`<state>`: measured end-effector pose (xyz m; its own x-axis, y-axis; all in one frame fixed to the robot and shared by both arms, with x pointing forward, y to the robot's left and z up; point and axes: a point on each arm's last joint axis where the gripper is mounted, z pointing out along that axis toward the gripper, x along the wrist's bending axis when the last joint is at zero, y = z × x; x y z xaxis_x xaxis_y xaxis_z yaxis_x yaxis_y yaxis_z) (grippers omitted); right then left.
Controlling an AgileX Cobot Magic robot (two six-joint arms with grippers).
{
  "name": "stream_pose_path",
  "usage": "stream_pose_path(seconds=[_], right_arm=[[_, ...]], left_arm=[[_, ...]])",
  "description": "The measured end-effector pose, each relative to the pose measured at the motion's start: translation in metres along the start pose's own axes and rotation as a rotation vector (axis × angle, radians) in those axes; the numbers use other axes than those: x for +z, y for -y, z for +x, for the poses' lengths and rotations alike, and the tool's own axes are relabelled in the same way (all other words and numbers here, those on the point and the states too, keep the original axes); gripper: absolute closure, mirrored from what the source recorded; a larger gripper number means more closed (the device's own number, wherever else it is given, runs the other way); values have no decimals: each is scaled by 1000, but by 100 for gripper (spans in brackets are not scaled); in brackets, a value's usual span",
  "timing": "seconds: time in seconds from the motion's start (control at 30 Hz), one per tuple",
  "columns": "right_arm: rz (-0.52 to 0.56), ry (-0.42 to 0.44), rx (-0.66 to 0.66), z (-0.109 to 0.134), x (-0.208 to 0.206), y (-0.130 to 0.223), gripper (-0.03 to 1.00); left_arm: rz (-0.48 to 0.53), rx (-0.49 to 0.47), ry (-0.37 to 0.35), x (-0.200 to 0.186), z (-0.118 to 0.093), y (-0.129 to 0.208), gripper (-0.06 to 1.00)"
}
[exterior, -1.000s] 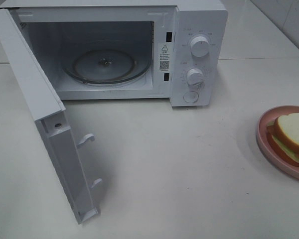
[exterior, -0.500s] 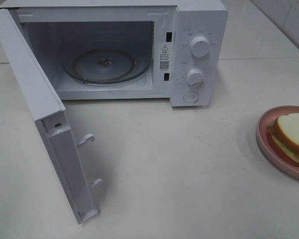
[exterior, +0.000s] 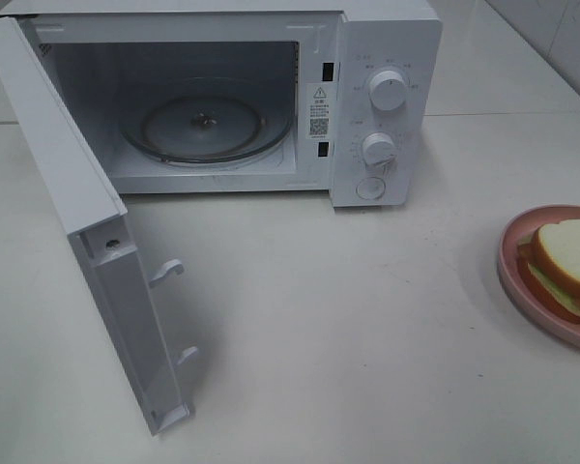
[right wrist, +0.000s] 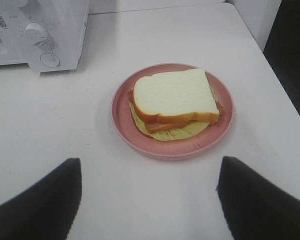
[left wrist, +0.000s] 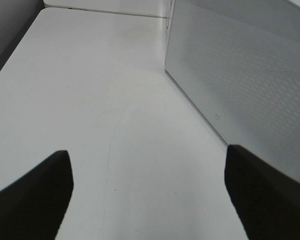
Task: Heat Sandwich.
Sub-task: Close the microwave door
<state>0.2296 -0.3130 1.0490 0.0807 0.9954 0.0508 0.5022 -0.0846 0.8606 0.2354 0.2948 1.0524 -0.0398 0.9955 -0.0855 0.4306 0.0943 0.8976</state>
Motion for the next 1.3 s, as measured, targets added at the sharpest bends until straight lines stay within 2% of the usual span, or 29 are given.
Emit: stream_pose_path(seconds=[1.3], right_arm=[[0,0,0,0,0,0,23]], left_arm=[[0,0,0,0,0,0,18]])
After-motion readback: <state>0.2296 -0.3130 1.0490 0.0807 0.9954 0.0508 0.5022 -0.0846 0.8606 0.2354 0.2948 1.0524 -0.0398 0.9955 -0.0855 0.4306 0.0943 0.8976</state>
